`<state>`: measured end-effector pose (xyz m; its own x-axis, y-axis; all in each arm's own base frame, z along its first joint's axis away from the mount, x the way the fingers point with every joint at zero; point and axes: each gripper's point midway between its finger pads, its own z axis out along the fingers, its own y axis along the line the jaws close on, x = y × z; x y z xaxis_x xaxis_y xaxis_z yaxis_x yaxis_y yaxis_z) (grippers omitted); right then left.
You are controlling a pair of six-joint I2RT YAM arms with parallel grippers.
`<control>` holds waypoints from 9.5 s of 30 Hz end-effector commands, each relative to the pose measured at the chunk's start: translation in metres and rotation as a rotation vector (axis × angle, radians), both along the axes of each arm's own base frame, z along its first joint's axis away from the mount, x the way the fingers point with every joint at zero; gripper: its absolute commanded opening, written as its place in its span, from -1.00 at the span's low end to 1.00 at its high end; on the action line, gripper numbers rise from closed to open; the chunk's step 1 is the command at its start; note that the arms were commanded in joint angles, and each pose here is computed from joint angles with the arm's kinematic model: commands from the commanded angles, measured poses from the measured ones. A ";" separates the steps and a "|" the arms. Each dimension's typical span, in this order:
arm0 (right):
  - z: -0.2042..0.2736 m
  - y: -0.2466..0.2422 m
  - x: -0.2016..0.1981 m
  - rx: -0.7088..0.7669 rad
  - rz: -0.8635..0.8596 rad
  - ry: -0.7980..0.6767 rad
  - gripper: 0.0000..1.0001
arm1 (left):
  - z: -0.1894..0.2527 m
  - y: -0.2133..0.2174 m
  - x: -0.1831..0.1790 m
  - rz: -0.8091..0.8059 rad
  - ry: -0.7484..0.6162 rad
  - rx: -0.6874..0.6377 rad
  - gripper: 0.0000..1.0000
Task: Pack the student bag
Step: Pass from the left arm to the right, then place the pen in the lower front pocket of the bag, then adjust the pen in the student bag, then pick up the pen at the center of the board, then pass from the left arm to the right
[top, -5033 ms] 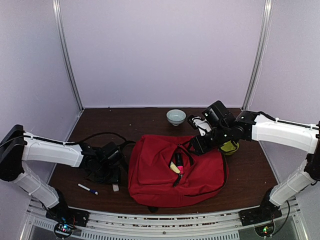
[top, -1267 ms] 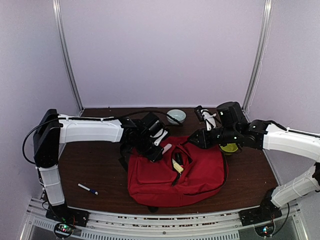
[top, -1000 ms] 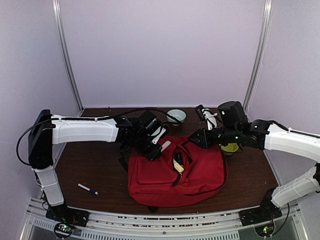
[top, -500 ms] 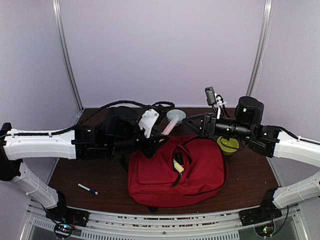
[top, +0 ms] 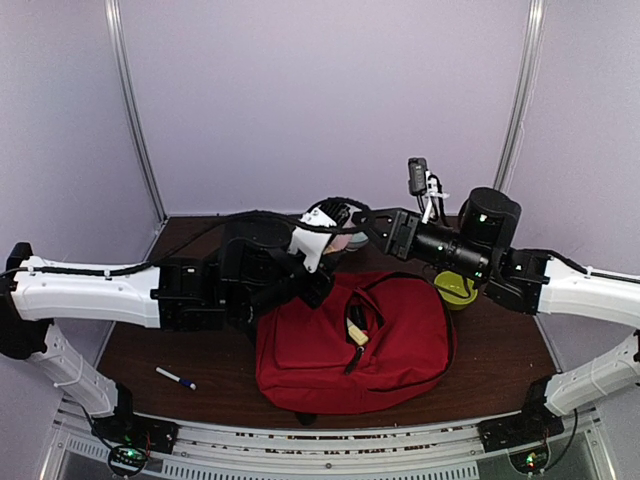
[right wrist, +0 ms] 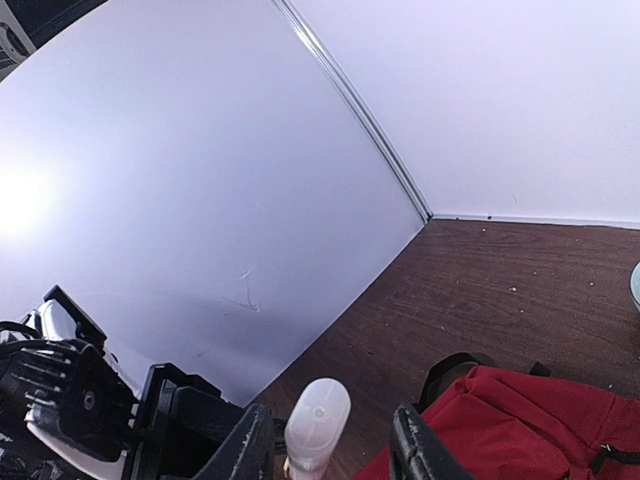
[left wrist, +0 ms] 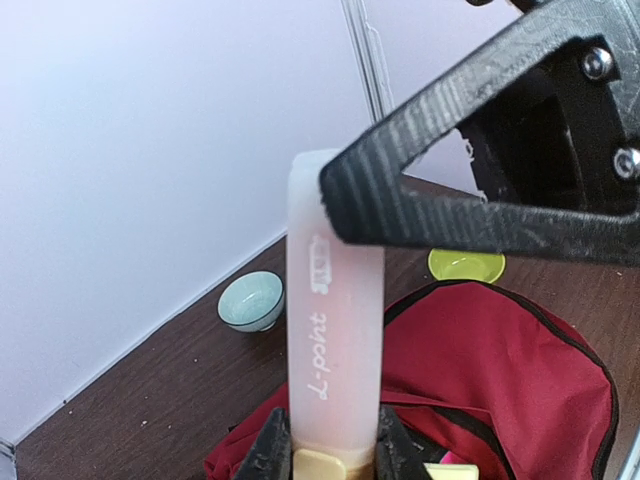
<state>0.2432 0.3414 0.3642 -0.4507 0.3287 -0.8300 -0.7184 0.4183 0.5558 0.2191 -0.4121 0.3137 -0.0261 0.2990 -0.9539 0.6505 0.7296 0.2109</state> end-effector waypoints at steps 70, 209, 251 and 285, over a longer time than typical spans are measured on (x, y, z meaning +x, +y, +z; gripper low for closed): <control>-0.253 -0.042 -0.009 -0.817 0.130 0.580 -0.06 | -0.173 0.094 0.048 0.246 0.720 -0.191 -1.00; -0.183 -0.025 0.012 -0.806 0.077 0.263 -0.35 | -0.224 0.301 -0.039 1.317 0.905 -0.105 -1.00; 0.067 0.081 -0.027 0.129 0.470 -0.149 -0.46 | 0.070 0.029 -0.042 -0.242 0.184 -0.452 -1.00; -0.232 -0.005 0.011 -0.355 0.090 0.657 -1.00 | -0.191 0.096 0.032 0.298 0.866 -0.127 0.95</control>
